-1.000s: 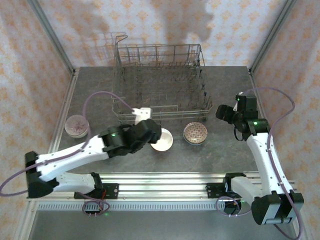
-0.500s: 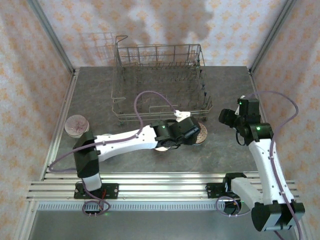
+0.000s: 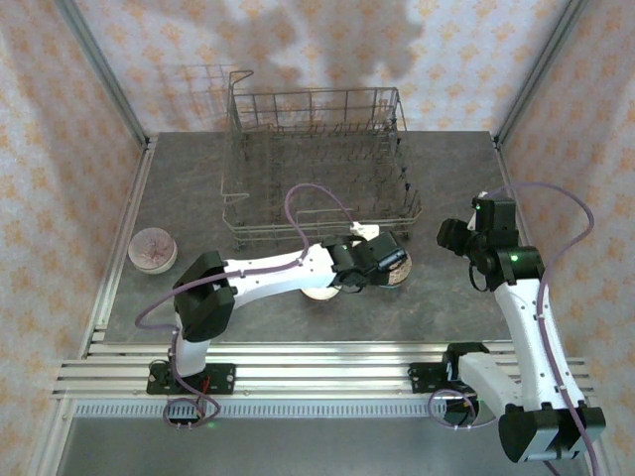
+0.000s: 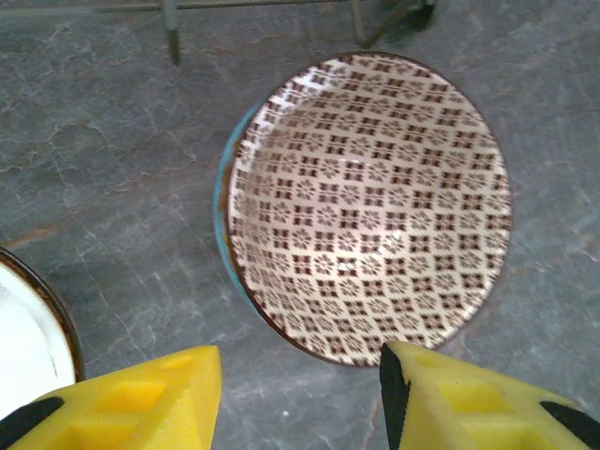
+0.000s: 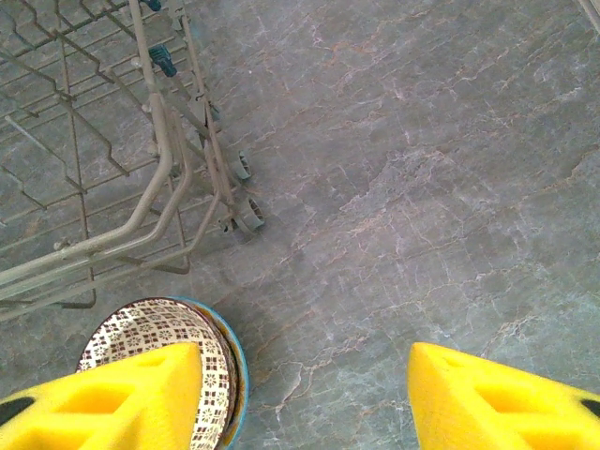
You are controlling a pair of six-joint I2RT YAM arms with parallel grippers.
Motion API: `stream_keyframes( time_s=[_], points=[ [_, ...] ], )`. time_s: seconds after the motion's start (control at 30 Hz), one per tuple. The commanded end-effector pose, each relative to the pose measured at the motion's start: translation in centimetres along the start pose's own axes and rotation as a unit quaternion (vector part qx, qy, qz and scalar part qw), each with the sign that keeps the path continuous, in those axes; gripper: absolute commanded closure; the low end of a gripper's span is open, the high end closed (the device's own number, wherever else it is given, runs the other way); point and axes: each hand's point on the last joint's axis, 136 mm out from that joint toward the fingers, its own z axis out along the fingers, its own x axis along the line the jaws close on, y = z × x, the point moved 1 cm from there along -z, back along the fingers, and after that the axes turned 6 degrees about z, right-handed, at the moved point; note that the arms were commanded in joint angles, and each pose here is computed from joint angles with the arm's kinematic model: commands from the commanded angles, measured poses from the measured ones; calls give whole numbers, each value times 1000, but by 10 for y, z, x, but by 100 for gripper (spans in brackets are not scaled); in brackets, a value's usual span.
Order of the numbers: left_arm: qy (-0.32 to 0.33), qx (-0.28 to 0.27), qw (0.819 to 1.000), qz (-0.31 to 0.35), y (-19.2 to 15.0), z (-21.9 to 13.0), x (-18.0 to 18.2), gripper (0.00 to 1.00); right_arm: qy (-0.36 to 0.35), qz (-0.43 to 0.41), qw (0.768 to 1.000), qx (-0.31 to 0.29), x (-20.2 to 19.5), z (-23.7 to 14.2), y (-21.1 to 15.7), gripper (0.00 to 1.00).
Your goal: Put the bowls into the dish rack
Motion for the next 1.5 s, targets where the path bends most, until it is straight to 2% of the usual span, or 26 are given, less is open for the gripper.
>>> stream_keyframes(
  time_s=[0.0, 0.37, 1.03, 1.47],
  points=[
    [31, -15, 999, -21, 6, 13, 12, 51, -20, 2, 1000, 0, -9, 0, -4, 42],
    [48, 1, 998, -29, 10, 40, 10, 55, -18, -5, 1000, 4, -9, 3, -7, 45],
    [61, 9, 998, -29, 10, 60, 10, 62, -11, -11, 1000, 6, -8, 6, -11, 49],
    [48, 14, 999, -18, 13, 64, 1, 91, -4, -9, 1000, 9, -6, 8, -13, 50]
  ],
)
